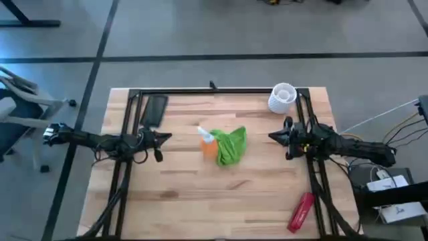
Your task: Apply microfiber cloth
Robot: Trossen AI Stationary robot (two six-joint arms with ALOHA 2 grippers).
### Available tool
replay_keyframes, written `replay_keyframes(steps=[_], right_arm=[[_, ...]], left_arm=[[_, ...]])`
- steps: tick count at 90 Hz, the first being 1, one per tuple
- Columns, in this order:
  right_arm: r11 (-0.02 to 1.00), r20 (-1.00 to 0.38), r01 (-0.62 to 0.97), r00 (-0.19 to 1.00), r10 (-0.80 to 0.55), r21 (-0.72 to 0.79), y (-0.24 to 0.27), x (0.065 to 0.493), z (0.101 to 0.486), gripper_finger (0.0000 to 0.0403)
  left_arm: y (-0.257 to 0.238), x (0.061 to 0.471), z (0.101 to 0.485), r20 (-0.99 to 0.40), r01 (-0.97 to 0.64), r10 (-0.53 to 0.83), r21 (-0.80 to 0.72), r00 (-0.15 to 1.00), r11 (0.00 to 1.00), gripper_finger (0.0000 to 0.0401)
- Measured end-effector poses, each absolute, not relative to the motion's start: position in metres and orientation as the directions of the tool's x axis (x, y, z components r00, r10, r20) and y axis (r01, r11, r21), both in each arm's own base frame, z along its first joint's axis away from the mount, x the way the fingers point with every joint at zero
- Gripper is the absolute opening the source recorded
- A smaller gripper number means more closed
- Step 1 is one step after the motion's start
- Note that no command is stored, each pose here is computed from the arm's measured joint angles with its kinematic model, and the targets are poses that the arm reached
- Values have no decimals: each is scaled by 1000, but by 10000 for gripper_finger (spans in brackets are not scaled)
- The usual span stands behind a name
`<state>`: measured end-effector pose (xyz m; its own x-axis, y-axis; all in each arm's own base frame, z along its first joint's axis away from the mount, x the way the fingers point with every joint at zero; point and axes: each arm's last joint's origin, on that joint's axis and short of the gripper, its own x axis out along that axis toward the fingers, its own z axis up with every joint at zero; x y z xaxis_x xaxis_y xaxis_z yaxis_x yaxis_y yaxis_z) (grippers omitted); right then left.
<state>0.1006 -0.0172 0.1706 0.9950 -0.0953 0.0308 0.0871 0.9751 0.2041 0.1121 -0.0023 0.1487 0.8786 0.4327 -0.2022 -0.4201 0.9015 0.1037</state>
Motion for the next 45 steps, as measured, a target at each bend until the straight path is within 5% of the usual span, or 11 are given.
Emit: replay_keyframes(steps=[45], right_arm=[[979,164,48,983,-82,201,-17,100,184,0]], left_arm=[[-2,112,149,-202,-420,433,104,878,901,0]])
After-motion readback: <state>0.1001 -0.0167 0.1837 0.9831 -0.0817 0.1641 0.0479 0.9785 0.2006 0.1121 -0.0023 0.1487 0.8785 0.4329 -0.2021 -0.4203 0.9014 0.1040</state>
